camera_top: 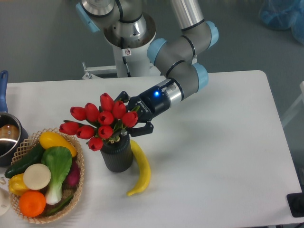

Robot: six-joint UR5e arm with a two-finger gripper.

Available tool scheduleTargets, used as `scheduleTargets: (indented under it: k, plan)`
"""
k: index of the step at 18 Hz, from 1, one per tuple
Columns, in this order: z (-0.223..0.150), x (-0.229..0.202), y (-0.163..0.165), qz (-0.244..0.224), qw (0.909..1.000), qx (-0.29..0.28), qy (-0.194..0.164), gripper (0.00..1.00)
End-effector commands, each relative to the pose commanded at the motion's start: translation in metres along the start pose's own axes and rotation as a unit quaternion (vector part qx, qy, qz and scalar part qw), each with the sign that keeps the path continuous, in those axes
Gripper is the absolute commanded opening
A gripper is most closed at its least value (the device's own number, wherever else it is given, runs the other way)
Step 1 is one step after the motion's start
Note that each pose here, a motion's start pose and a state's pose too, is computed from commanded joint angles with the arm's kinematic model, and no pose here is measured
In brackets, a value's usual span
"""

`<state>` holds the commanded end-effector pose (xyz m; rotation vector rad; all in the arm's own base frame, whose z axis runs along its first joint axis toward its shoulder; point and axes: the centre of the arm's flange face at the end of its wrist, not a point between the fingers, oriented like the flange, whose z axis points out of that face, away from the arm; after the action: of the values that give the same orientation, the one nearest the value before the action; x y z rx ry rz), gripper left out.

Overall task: Insert the flowers into the vase
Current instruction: 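Lower the tulip stems down into the vase opening, then push the tulips deeper into the vase and open the gripper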

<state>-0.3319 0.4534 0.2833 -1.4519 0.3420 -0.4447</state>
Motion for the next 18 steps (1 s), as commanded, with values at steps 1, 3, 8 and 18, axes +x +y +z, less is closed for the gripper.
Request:
scheduleTargets:
  k: [1, 3, 8, 18]
  plan:
    - [0.000, 0.000, 0.001, 0.001, 1.0000, 0.000, 0.000, 0.48]
    - [0.000, 0.001, 0.004, 0.001, 1.0000, -0.001, 0.000, 0.48]
    - [0.000, 0.004, 0.012, 0.003, 1.0000, -0.001, 0.000, 0.49]
    - [-0.001, 0.003, 0.014, 0.001, 1.0000, -0.001, -0.001, 0.57]
